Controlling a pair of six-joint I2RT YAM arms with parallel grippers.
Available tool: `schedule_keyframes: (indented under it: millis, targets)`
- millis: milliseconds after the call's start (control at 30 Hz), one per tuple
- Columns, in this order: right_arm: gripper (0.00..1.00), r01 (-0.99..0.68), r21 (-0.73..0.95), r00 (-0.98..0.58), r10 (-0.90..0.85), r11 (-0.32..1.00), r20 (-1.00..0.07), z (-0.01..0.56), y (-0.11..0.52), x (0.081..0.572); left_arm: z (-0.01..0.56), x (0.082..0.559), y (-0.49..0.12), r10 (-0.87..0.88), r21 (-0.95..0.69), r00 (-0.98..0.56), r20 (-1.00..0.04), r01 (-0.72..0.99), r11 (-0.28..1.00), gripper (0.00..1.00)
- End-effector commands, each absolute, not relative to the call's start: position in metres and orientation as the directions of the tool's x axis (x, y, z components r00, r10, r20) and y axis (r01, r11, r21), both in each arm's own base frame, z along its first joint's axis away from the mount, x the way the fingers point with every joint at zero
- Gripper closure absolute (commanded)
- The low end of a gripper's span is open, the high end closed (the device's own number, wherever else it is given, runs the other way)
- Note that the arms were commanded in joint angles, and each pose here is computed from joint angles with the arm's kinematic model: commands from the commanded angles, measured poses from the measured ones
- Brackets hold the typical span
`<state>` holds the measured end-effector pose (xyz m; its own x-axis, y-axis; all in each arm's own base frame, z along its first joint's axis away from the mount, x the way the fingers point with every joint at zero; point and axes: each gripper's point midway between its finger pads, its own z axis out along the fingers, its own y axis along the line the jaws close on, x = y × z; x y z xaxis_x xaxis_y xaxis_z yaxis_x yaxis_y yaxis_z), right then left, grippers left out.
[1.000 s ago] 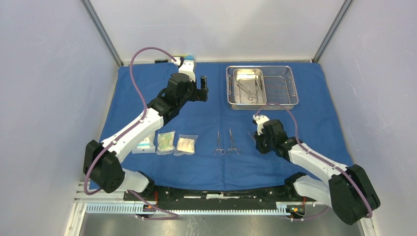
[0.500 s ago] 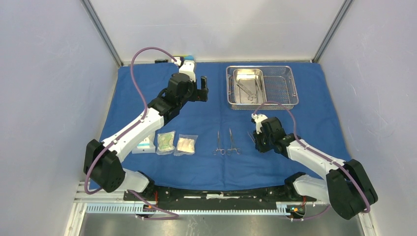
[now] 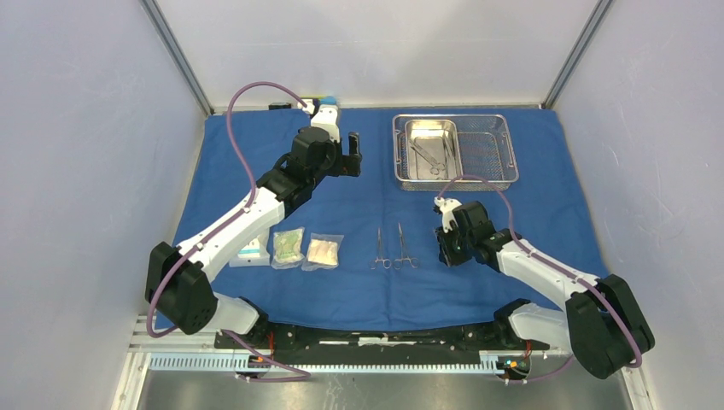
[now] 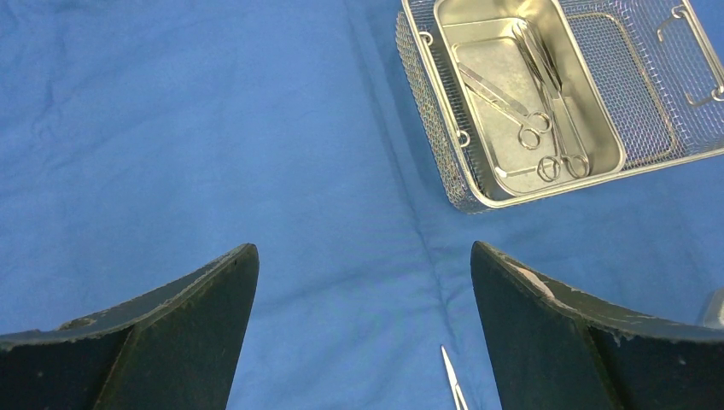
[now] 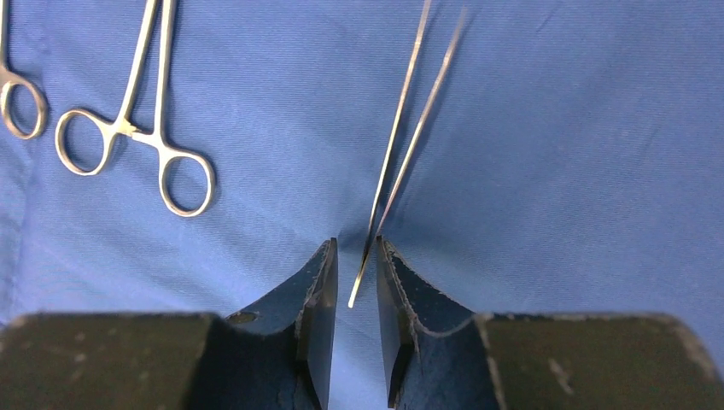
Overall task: Open and lay out the surgical kit
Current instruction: Place the medical item in the surgical kit.
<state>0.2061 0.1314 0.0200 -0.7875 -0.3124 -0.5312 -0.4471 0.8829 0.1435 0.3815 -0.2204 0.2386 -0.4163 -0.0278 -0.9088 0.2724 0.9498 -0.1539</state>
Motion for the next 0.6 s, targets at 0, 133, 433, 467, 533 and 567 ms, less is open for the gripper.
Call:
schedule_keyframes:
  millis: [0,133,433,467,533,567]
  targets:
    - [0.71,-0.461,0.189,-0.776,-0.291,0.867,-0.560,0.034,0.144,0.213,0.254,0.387,-0.224,-0.042,-0.161,-0.378,-0.925,0.290,0.943,0.00]
    - [0.73,-0.463,0.195,-0.776,-0.289,0.864,-0.561,0.033,0.145,0.212,0.255,0.388,-0.225,-0.042,-0.161,-0.378,-0.925,0.291,0.943,0.00]
    - [0.74,-0.448,0.091,-0.739,-0.311,0.890,-0.597,0.040,0.129,0.224,0.254,0.387,-0.224,-0.040,-0.159,-0.376,-0.926,0.290,0.944,0.00]
    - [0.73,-0.445,0.069,-0.723,-0.313,0.893,-0.616,0.045,0.127,0.229,0.254,0.387,-0.223,-0.040,-0.158,-0.375,-0.926,0.289,0.944,0.00]
    - [0.68,-0.439,0.032,-0.695,-0.317,0.898,-0.645,0.056,0.123,0.236,0.255,0.387,-0.222,-0.040,-0.156,-0.372,-0.927,0.288,0.945,0.00]
    - [0.63,-0.443,0.019,-0.680,-0.322,0.896,-0.659,0.062,0.122,0.238,0.255,0.386,-0.223,-0.040,-0.157,-0.371,-0.928,0.289,0.944,0.00]
